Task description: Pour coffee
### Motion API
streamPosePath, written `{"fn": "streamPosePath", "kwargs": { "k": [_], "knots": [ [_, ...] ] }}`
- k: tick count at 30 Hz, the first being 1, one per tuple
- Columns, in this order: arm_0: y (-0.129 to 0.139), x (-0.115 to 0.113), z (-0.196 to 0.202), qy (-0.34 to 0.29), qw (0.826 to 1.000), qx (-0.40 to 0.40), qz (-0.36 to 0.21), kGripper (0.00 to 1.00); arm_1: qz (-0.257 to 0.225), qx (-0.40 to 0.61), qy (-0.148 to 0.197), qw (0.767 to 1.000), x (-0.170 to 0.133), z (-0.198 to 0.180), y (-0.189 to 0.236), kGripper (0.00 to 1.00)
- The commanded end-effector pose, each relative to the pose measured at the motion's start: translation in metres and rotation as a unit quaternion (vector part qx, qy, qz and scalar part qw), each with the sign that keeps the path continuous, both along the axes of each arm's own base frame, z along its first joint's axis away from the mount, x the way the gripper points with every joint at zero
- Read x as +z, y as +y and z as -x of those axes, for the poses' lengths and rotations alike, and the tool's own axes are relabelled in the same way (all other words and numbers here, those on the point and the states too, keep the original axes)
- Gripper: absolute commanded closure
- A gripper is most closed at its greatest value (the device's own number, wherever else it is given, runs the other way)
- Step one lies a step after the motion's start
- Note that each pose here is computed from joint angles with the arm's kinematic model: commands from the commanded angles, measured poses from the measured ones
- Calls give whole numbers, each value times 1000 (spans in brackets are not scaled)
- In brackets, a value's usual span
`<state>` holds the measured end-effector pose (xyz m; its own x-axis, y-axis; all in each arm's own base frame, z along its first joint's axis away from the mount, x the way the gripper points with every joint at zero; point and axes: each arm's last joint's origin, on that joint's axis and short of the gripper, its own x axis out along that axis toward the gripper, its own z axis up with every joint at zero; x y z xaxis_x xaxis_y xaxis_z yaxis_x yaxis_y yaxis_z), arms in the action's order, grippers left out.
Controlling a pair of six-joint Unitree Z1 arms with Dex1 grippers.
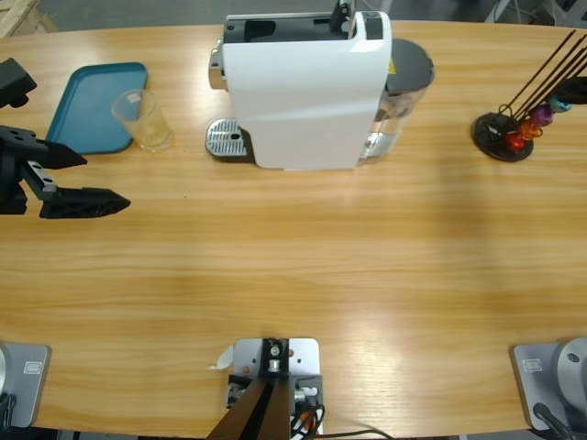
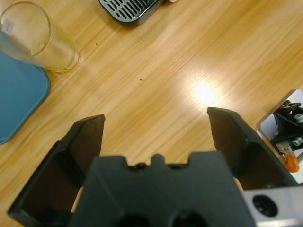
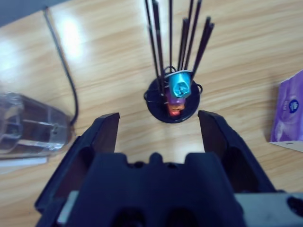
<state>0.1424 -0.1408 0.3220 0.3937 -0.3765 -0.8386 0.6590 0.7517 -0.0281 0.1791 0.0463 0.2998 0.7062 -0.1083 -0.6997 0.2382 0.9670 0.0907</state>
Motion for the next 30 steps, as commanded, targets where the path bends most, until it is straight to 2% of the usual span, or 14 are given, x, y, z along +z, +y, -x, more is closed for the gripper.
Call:
{"fn": "streamPosePath", "kwargs": {
  "k": [1, 30],
  "knots": [
    [5, -19, 8, -8, 1000, 2, 17, 69, 10, -38, 39, 998, -21, -22, -11, 266],
    [6, -26, 7, -24, 999, 10, 20, 69, 16, -36, 54, 998, -31, -47, -15, 289]
  ]
}}
